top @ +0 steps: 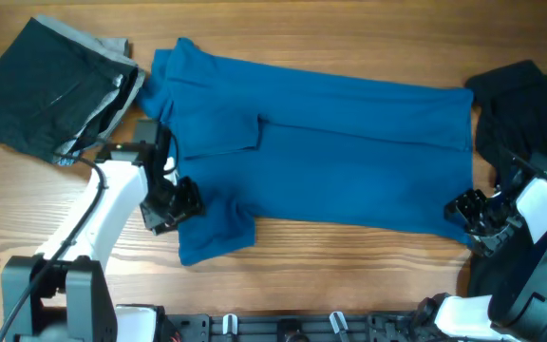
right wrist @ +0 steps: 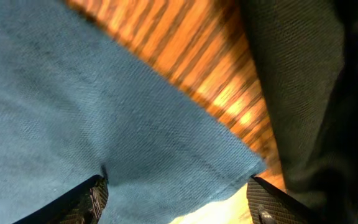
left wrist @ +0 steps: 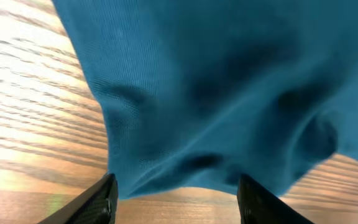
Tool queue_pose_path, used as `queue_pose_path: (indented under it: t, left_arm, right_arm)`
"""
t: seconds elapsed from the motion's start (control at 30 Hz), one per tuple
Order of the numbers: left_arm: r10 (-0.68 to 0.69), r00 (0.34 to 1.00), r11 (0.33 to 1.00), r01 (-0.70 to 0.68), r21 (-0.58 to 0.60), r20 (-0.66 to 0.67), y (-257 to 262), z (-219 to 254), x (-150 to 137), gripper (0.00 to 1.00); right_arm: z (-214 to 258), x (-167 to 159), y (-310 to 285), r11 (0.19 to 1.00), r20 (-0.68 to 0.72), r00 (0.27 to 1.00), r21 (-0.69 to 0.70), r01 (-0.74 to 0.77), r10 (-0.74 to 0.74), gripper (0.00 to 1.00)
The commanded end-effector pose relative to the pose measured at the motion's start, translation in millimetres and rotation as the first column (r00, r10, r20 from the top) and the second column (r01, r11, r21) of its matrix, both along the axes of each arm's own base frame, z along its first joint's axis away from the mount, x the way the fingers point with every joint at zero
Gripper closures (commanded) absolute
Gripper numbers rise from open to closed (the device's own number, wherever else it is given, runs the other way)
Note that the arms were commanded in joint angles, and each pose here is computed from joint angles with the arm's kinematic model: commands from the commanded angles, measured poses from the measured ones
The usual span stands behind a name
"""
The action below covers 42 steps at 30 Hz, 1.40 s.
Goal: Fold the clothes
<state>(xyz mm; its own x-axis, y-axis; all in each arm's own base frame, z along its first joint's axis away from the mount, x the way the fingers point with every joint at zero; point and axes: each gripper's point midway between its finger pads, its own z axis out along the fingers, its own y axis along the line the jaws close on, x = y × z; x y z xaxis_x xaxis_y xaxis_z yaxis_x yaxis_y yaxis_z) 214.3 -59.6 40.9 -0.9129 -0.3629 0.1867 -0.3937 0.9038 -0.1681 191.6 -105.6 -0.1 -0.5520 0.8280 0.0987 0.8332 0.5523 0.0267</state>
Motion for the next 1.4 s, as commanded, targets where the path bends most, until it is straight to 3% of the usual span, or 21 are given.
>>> queue_pose_path:
  t: [0.0, 0.23, 0.53, 0.7, 0.83, 0.93, 1.0, 1.13, 1.27, 1.37]
  left_arm:
    - [0.040, 0.998, 0.999, -0.040, -0.021, -0.040, -8, -20, -16, 0.37]
    - [0.053, 0.995, 0.998, -0.051, 0.034, -0.082, 2, -43, -35, 0.38]
    - [0.169, 0.982, 0.983, -0.161, 0.094, -0.086, 28, -39, -30, 0.33]
    - [0.185, 0.981, 0.982, -0.183, 0.050, -0.050, 19, -43, -18, 0.36]
    - [0.129, 0.988, 0.991, -0.130, -0.007, -0.088, -3, -58, -27, 0.51]
    - [0.118, 0.983, 0.992, -0.122, -0.019, -0.139, -8, -60, -37, 0.84]
    - [0.141, 0.977, 0.989, -0.144, -0.009, -0.160, -2, -55, -37, 0.94]
    - [0.178, 0.970, 0.983, -0.184, -0.020, -0.165, 16, -31, -22, 0.96]
    - [0.186, 0.978, 0.981, -0.190, -0.033, -0.098, 21, -13, 0, 0.96]
    - [0.183, 0.981, 0.982, -0.186, -0.036, -0.071, 22, -7, 8, 0.96]
  right_arm:
    - [-2, 0, -9, 0.998, 0.011, 0.999, -0.032, 0.047, -0.046, 0.23]
    - [5, 17, 2, 0.998, 0.090, 0.995, 0.048, 0.040, -0.044, 0.24]
    - [51, 30, -1, 1.000, 0.200, 0.980, 0.013, -0.020, 0.017, 0.23]
    - [56, 26, 2, 1.000, 0.196, 0.980, 0.014, -0.026, 0.022, 0.20]
    - [55, 25, 2, 1.000, 0.189, 0.982, 0.015, -0.012, 0.009, 0.19]
    - [51, 21, 3, 1.000, 0.174, 0.985, 0.016, -0.010, 0.007, 0.18]
    - [41, 14, 7, 0.999, 0.148, 0.989, 0.034, -0.003, -0.003, 0.18]
    - [17, 1, 16, 0.997, 0.094, 0.994, 0.067, 0.046, -0.052, 0.18]
    - [-4, -18, 7, 0.995, 0.014, 0.995, -0.008, 0.101, -0.101, 0.19]
    - [-11, -16, 1, 0.991, 0.034, 0.992, -0.048, 0.125, -0.124, 0.26]
